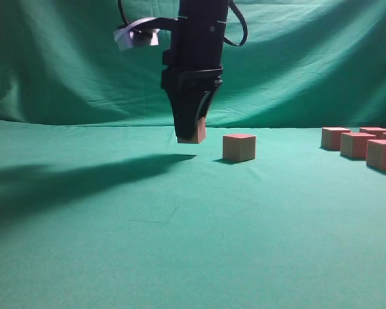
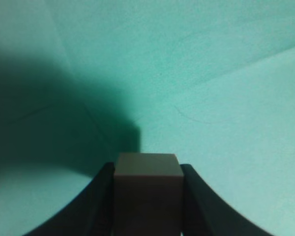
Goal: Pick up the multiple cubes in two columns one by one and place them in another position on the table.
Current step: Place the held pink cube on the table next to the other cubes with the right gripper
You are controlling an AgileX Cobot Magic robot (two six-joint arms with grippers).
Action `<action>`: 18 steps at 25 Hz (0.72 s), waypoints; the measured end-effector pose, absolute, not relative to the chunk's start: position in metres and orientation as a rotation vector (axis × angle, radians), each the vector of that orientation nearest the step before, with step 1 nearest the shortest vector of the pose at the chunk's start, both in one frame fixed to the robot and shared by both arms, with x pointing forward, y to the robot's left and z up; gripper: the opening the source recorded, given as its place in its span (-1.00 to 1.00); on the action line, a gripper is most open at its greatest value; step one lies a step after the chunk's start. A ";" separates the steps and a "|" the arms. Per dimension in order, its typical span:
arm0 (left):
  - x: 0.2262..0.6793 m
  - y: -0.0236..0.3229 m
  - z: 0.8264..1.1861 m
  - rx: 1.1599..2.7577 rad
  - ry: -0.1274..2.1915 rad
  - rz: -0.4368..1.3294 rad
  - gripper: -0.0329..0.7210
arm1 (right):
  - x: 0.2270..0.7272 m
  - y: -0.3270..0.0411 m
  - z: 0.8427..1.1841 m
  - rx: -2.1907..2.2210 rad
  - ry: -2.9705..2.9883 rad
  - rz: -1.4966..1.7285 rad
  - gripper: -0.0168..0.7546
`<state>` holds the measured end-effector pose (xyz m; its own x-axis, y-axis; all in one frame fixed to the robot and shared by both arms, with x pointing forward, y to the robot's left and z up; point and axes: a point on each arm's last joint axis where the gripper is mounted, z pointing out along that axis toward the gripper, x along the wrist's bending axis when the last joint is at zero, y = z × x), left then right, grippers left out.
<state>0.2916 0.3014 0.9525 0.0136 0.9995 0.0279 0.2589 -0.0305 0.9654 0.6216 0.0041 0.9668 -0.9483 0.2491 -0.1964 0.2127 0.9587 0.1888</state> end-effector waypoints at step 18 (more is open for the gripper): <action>0.292 0.301 0.953 1.427 1.378 1.088 -0.91 | 0.636 -0.009 0.949 0.275 2.949 0.277 -0.23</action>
<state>0.2916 0.3014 0.9525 0.0136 0.9995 0.0279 0.2589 -0.0305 0.9654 0.6357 -0.0088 0.9491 -0.9690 0.1978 -0.1479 0.1669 0.9658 0.1986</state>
